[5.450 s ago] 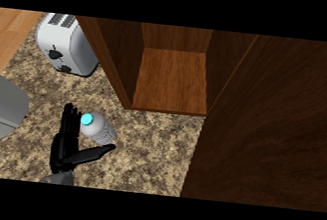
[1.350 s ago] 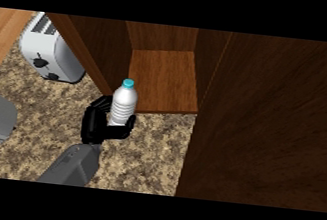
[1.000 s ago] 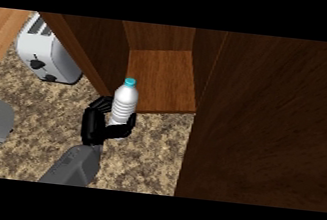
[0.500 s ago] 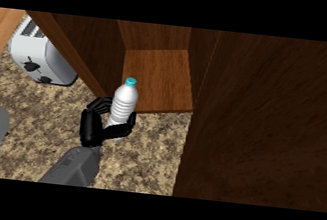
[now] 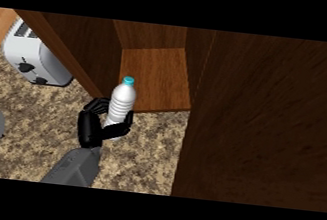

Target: Pick up the bottled water, place it into the cabinet and close the cabinet

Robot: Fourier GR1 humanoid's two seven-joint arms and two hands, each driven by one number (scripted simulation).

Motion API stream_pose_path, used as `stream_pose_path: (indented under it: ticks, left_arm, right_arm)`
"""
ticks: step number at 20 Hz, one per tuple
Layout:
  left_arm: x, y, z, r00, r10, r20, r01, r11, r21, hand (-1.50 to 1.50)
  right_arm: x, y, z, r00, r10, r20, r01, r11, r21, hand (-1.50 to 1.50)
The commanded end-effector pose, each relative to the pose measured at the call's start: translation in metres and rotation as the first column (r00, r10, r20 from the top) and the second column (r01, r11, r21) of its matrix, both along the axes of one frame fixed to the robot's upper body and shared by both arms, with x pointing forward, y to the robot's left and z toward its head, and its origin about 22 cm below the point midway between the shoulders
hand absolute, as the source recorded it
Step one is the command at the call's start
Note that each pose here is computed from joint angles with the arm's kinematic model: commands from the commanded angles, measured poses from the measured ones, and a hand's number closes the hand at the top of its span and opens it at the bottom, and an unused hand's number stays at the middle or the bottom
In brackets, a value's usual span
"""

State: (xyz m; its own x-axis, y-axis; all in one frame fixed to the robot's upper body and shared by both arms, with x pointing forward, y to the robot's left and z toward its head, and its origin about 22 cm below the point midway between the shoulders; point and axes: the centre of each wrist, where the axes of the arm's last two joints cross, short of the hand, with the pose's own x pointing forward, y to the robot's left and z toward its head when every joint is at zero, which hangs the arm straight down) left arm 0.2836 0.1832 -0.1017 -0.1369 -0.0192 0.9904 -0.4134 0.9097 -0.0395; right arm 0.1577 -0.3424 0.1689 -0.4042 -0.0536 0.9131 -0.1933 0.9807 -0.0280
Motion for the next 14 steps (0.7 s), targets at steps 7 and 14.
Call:
stream_pose_path:
  ticks: [7, 14]
  left_arm:
    - [0.067, -0.044, 0.064, 0.991, -0.124, 0.057, 0.127, 0.991, -0.050, 1.50]
    - [0.067, -0.037, 0.068, 0.993, -0.087, 0.075, 0.090, 0.995, -0.041, -1.50]
  right_arm:
    - [0.009, -0.007, 0.001, 1.000, 0.011, 0.008, -0.011, 1.000, 0.003, -1.50]
    - [0.010, -0.007, -0.003, 0.999, 0.036, 0.012, -0.036, 0.999, 0.017, -1.50]
